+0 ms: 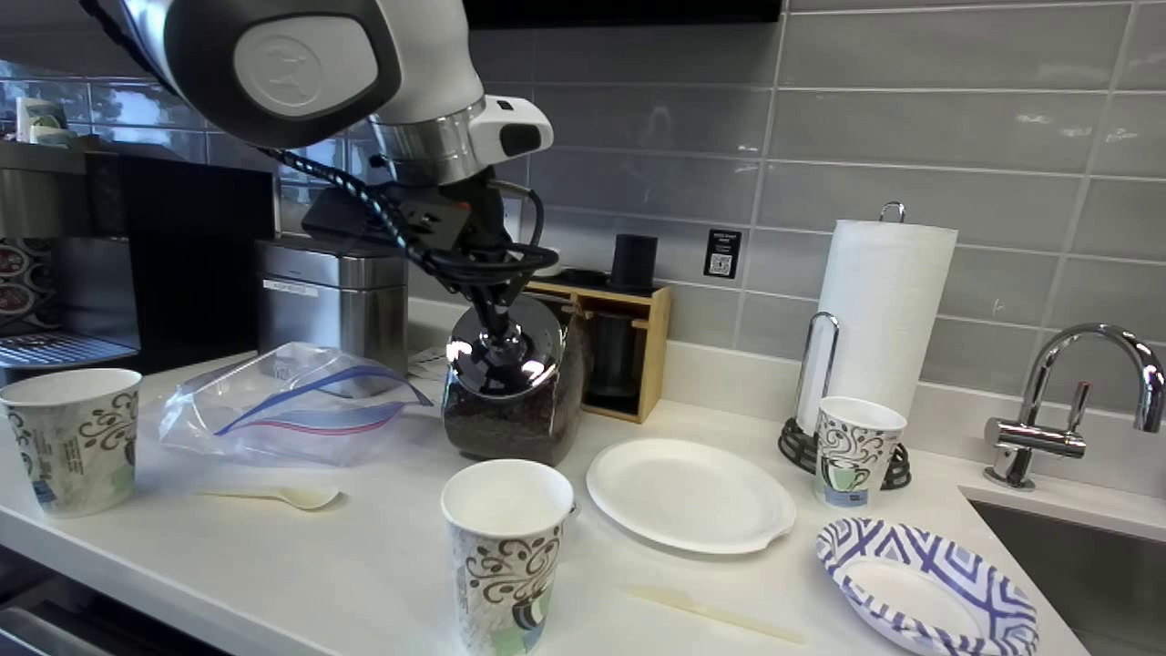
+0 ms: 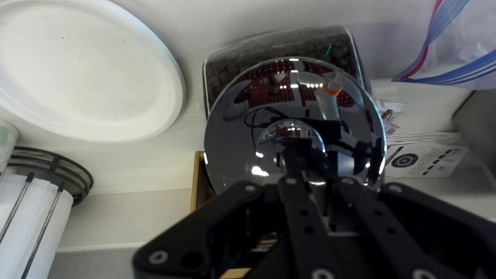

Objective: Put the silver lid on the white plate

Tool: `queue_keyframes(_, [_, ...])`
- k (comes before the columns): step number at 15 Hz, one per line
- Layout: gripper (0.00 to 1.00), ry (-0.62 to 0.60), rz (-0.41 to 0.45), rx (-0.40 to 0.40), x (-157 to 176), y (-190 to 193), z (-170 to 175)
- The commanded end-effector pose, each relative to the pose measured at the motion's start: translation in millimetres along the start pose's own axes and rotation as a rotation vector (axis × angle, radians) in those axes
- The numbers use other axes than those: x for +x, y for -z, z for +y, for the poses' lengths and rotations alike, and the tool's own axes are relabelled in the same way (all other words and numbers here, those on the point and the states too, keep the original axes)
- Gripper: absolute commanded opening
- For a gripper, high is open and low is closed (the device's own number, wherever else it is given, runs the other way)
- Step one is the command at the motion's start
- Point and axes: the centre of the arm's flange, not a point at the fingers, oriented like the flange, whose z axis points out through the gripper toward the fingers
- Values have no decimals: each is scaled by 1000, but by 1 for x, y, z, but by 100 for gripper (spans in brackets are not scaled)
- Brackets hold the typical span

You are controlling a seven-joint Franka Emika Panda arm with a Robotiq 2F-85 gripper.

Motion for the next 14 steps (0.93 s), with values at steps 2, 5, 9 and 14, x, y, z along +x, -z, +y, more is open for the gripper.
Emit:
queue_keyframes(2, [55, 41, 9, 12, -2, 5, 4])
queue_keyframes(5, [77, 93, 7, 33, -6, 0, 6])
queue_keyframes(9, [100, 137, 29, 74, -8, -10, 3])
queue_keyframes(14, [100, 180, 31, 82, -11, -14, 3])
